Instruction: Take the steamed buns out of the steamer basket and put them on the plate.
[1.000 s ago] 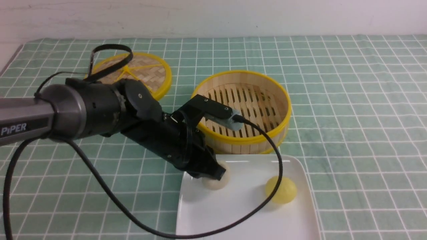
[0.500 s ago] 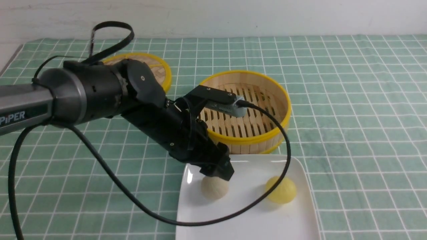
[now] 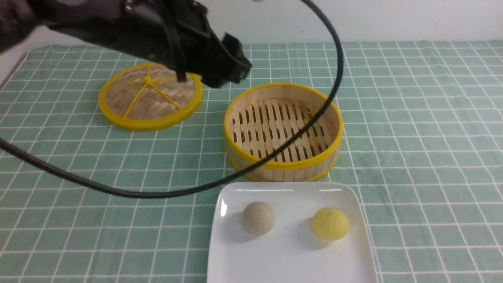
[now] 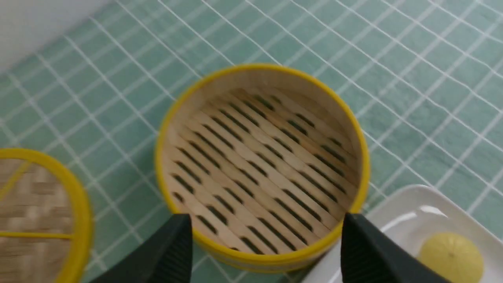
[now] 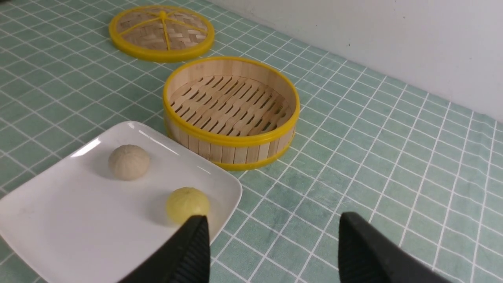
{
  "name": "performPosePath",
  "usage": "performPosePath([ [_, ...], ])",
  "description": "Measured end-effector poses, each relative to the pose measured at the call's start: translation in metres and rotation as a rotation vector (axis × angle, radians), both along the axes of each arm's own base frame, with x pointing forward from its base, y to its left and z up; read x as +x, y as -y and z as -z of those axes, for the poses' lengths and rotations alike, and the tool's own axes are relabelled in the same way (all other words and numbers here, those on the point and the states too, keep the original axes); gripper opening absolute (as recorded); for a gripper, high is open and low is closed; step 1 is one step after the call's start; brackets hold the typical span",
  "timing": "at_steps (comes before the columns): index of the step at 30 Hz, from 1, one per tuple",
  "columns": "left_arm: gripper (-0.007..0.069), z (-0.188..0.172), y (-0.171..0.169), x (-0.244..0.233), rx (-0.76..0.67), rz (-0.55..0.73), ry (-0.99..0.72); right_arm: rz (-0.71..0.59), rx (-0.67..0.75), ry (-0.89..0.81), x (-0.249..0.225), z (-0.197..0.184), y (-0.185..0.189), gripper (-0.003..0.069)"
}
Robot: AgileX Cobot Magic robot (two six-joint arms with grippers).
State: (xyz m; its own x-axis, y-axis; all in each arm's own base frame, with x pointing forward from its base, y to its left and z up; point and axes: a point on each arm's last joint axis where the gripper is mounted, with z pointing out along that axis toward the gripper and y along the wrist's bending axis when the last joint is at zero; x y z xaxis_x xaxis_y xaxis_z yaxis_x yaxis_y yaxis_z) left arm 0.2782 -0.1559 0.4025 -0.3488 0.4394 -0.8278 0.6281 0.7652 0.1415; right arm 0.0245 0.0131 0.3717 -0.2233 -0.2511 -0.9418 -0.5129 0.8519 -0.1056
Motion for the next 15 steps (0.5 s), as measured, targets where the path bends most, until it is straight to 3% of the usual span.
performPosePath([
  [5, 0.0504, -0.024, -0.026, -0.017, 0.050, -0.142, 0.083, 0.001, 0.012, 0.026, 0.001, -0.002, 0.000, 0.0442],
  [10, 0.0504, -0.047, -0.062, -0.043, 0.095, -0.362, 0.133, 0.014, 0.021, 0.079, 0.002, -0.007, 0.000, 0.0442],
  [15, 0.0487, -0.064, -0.084, -0.077, 0.044, -0.417, 0.181, 0.041, -0.010, 0.131, 0.005, -0.010, 0.003, 0.0442],
])
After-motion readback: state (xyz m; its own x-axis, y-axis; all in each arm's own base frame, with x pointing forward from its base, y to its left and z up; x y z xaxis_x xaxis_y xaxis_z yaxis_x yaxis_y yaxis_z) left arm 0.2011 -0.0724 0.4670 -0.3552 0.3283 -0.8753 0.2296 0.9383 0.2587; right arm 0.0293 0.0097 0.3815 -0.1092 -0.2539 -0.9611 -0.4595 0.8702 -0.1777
